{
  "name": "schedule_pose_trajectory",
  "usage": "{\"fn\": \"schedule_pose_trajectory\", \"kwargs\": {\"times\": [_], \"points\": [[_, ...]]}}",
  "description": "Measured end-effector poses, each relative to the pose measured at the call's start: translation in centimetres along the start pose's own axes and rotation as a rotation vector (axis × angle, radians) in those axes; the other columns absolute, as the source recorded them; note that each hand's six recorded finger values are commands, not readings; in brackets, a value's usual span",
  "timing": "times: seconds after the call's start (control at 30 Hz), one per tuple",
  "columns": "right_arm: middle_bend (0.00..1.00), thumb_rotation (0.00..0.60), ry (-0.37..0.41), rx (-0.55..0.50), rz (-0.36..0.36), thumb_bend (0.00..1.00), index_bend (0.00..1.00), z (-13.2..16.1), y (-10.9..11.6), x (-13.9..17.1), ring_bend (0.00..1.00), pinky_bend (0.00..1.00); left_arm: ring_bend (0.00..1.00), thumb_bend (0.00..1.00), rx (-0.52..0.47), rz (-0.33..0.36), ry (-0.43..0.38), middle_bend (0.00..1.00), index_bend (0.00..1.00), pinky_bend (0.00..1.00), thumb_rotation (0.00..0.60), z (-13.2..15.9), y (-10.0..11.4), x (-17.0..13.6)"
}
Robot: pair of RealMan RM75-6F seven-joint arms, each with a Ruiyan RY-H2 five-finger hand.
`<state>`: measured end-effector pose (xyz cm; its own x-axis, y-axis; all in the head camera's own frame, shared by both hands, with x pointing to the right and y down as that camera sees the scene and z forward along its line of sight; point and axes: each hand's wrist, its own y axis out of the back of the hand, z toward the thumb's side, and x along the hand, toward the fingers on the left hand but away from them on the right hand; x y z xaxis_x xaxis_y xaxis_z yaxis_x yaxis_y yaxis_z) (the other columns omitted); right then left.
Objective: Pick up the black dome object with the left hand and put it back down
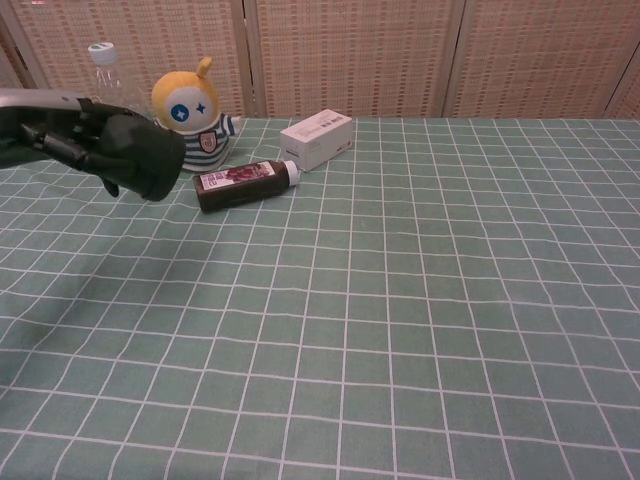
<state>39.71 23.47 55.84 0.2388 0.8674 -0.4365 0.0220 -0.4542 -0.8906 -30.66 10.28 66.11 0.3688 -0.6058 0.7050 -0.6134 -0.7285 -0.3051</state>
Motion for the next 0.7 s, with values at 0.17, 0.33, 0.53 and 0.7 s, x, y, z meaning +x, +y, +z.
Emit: {"fn": "schedule_pose_trajectory", "kwargs": {"times": [0.17,0.33,0.53,0.7], "points": [[0.0,0.572,0.001,0.0,-0.003,0.0,0.0,0.1,0.1,0.1,0.0,0.0,0.51,0.37,-0.466,0.022,-0.12,0.69,0.69,0.43,0.6,1.2,1.4,-0.9],[0.0,0.572,0.002,-0.006,-0.008,0.0,0.0,0.0,0.3,0.1,0.0,0.0,0.51,0.37,-0.784,-0.017,-0.263,0.69,0.69,0.44,0.6,2.4,2.6,-2.2],[0.0,0.572,0.002,-0.008,-0.014,0.0,0.0,-0.1,0.5,0.2,0.0,0.0,0.51,0.37,-0.819,-0.073,-0.315,0.69,0.69,0.45,0.6,2.3,2.7,-2.9],[0.0,0.572,0.003,-0.007,-0.009,0.0,0.0,0.0,0.4,0.2,0.0,0.0,0.51,0.37,-0.649,-0.1,-0.259,0.68,0.68,0.46,0.6,0.8,1.9,-3.1]]}}
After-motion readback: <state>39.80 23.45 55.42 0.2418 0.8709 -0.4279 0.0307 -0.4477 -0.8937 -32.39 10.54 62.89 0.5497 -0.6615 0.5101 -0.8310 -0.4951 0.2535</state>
